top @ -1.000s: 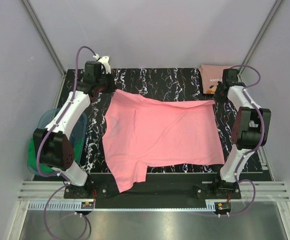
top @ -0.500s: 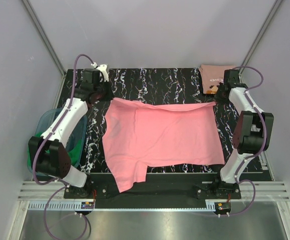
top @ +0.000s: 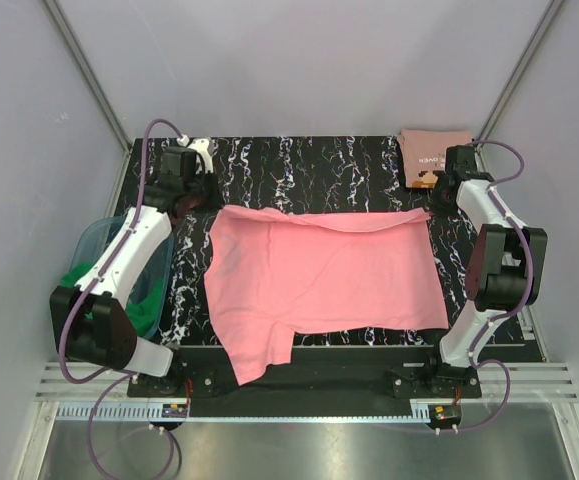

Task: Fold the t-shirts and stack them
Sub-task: Fold the tshirt

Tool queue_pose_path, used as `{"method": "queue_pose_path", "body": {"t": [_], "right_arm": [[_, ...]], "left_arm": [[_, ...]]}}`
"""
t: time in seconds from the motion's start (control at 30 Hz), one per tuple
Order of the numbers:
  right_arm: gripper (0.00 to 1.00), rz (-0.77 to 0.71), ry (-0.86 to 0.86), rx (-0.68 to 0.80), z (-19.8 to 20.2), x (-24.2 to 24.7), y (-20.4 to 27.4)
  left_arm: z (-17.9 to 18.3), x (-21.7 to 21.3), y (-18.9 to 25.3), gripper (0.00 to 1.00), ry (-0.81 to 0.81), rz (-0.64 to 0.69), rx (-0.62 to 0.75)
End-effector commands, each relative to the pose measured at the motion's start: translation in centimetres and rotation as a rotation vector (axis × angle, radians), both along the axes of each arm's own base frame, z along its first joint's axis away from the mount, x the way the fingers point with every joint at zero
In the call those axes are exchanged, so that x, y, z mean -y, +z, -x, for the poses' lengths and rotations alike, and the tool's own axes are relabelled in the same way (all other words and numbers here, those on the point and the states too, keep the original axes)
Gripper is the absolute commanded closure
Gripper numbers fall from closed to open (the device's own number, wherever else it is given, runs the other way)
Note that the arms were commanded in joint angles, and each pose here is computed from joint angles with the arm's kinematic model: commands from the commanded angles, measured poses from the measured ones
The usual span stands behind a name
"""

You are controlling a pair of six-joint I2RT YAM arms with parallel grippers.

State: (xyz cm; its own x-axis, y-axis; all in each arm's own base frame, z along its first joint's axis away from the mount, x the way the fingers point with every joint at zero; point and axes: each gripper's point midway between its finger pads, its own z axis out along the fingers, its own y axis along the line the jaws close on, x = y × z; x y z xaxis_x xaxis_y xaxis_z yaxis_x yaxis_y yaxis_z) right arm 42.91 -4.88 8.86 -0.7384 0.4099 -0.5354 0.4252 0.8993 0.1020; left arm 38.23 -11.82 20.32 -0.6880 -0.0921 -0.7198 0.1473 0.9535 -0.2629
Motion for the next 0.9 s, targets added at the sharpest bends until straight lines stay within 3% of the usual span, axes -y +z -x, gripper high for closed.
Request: {"method": "queue_pose_path", "body": {"t": [0.0,0.33,0.87], "right_arm": [[1.0,0.018,-0.026,0.048,0.1,0.6,1.9],[1.0,0.016,-0.042,0.032,0.1,1.0,1.3],[1.0,0.013,-0.041,0.012,1.0,0.9,0.4]], "left_arm": [[0.8,-0.2,1.2,1.0,0.021,0.018,0.034],[3.6,1.1,-0.2,1.0,0.002,0.063,-0.001],[5.5,-0.1,-2.2,1.0,0.023,0.012,-0.045]]}}
